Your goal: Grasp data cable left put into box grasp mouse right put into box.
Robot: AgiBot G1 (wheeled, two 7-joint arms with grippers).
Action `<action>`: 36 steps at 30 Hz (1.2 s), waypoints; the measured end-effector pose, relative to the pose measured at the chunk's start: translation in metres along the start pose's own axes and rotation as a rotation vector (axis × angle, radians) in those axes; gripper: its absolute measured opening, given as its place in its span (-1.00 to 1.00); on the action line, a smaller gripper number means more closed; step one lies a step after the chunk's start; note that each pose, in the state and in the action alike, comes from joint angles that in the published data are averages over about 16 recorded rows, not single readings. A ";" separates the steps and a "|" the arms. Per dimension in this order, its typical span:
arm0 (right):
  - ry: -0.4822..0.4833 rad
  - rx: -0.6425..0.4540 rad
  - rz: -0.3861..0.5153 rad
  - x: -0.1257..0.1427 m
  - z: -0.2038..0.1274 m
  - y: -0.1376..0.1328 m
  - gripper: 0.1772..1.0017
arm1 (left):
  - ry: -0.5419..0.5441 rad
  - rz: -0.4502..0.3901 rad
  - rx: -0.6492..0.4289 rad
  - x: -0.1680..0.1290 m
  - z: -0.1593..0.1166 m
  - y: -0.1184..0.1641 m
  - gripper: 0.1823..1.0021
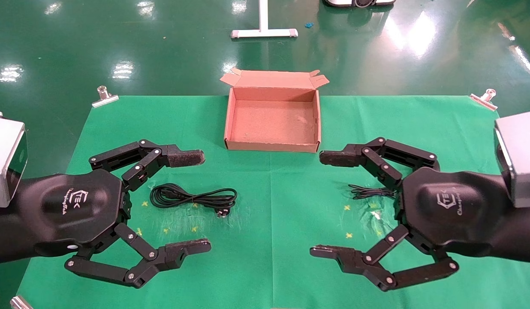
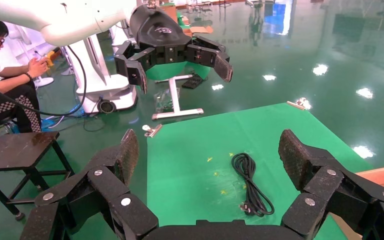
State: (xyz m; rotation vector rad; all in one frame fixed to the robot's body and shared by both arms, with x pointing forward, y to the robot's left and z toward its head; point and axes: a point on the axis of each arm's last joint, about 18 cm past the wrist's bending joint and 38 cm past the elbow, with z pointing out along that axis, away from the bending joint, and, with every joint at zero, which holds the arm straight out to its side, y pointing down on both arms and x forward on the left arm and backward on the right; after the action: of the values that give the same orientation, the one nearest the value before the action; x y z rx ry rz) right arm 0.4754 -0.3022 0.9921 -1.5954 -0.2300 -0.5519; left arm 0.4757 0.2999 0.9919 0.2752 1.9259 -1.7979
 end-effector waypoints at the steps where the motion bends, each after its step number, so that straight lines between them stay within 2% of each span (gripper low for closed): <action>1: 0.000 0.000 0.000 0.000 0.000 0.000 1.00 | 0.000 0.000 0.000 0.000 0.000 0.000 1.00; 28: 0.000 -0.003 -0.002 0.000 0.000 0.000 1.00 | 0.000 0.001 -0.005 0.000 0.000 0.001 1.00; 31: 0.006 -0.026 -0.014 0.000 -0.001 0.002 1.00 | 0.002 0.003 -0.037 0.001 -0.001 0.005 1.00; 36: 0.030 -0.102 -0.042 0.003 -0.002 0.012 1.00 | 0.011 0.009 -0.160 0.002 -0.002 0.020 1.00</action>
State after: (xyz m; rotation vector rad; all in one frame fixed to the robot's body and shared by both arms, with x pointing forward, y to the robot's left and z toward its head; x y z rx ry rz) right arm 0.4829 -0.3059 0.9832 -1.6831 -0.2166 -0.6282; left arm 0.4825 0.3036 0.9732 0.2390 2.0592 -1.6286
